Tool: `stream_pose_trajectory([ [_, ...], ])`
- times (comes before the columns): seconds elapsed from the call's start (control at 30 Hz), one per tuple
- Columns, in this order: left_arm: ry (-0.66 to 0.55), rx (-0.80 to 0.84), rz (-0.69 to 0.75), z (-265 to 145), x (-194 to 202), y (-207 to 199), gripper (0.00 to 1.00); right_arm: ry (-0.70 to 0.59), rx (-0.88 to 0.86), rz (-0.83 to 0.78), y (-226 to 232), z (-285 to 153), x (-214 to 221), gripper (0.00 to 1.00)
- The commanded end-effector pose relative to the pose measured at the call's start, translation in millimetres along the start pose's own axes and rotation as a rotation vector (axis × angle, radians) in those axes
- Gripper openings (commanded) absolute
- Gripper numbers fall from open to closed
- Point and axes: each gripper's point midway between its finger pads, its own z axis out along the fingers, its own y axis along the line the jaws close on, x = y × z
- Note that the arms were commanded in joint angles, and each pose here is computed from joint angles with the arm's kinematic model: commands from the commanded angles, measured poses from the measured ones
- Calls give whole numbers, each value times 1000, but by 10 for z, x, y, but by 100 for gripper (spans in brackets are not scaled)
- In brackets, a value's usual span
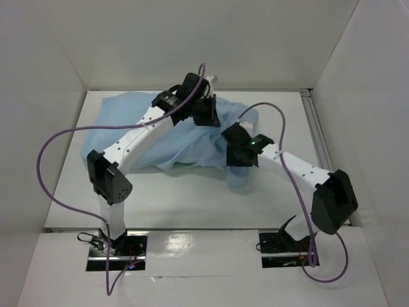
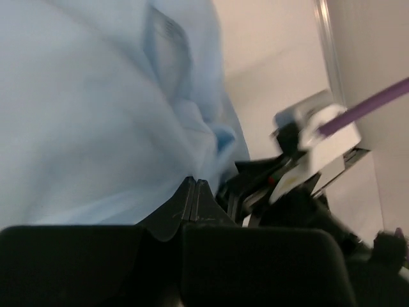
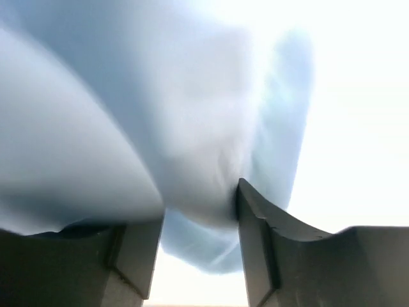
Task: Put the pillow into the pillowcase
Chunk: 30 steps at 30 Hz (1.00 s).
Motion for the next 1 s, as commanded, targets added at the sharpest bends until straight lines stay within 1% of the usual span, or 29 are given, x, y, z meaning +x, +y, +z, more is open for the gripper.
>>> stream_pose_trajectory([
  [0.0, -48, 132, 114, -69, -243, -395, 1, -221, 35, 178, -343, -213, -710, 58],
  [0.03, -69, 143, 129, -91, -346, -458, 15, -224, 32, 202, -407, -230, -750, 63],
  [0.07, -73, 108, 135, -154, -365, -413, 25, -222, 38, 207, -524, -221, -825, 65],
  [0.1, -96, 76, 128, -204, -472, -287, 37, -225, 17, 209, -533, -265, -845, 70],
  [0.13, -114, 47, 125, -277, -535, -187, 46, -240, 3, 222, -550, -331, -879, 74],
  [0.17, -168, -1, 114, -499, -641, -79, 61, -247, -7, 223, -573, -392, -912, 80],
  [0.2, -196, -61, 84, -647, -723, 151, 67, -244, -6, 222, -597, -441, -887, 93],
  [0.23, -227, -107, 68, -786, -762, 298, 69, -272, -11, 232, -634, -562, -913, 96],
  [0.27, -216, -223, 25, -812, -644, 634, 71, -275, -4, 241, -701, -622, -901, 99],
  [0.3, -285, -258, -12, -1178, -665, 730, 73, -294, 8, 276, -780, -687, -924, 99],
  [0.33, -318, -337, -68, -1351, -662, 1035, 73, -329, -2, 296, -843, -808, -947, 99],
  [0.37, -265, -447, -117, -1328, -379, 1415, 73, -317, 12, 317, -915, -793, -868, 99],
  [0.4, -271, -488, -171, -1432, -269, 1590, 73, -313, 19, 357, -1016, -781, -845, 99],
  [0.43, -266, -561, -239, -1618, -9, 1929, 73, -296, -26, 368, -1000, -759, -761, 99],
  [0.47, -265, -591, -280, -1674, 122, 2089, 75, -307, -53, 386, -1002, -789, -806, 99],
  [0.5, -276, -642, -333, -1740, 249, 2279, 77, -266, -45, 401, -1092, -636, -686, 99],
  [0.53, -268, -672, -362, -1775, 392, 2424, 80, -245, -66, 401, -1086, -578, -637, 99],
  [0.57, -322, -701, -396, -1884, 425, 2592, 84, -202, -112, 389, -1023, -502, -564, 99],
  [0.6, -272, -756, -414, -1746, 721, 2814, 87, -179, -130, 355, -1008, -388, -509, 99],
  [0.63, -261, -761, -442, -1702, 805, 2927, 90, -128, -139, 350, -962, -259, -433, 99],
  [0.67, -231, -746, -459, -1582, 905, 2995, 90, -129, -166, 333, -907, -213, -471, 99],
  [0.7, -207, -694, -465, -1455, 932, 2961, 90, -94, -182, 317, -869, -113, -378, 99],
  [0.77, -200, -659, -474, -1281, 936, 3024, 89, -69, -203, 305, -823, 1, -313, 99],
  [0.8, -190, -613, -476, -1087, 898, 3049, 85, -73, -211, 298, -802, 105, -227, 99],
  [0.83, -175, -596, -479, -990, 897, 3069, 85, -72, -227, 306, -760, 130, -172, 99],
  [0.87, -172, -565, -468, -883, 833, 3032, 83, -90, -253, 317, -737, 105, -146, 99],
  [0.9, -175, -512, -456, -782, 716, 2956, 83, -88, -262, 321, -723, 192, 19, 99],
  [0.93, -128, -487, -442, -571, 718, 2953, 82, -86, -271, 340, -699, 207, 101, 99],
  [0.97, -139, -456, -416, -508, 524, 2880, 82, -130, -259, 344, -747, 202, 85, 99],
])
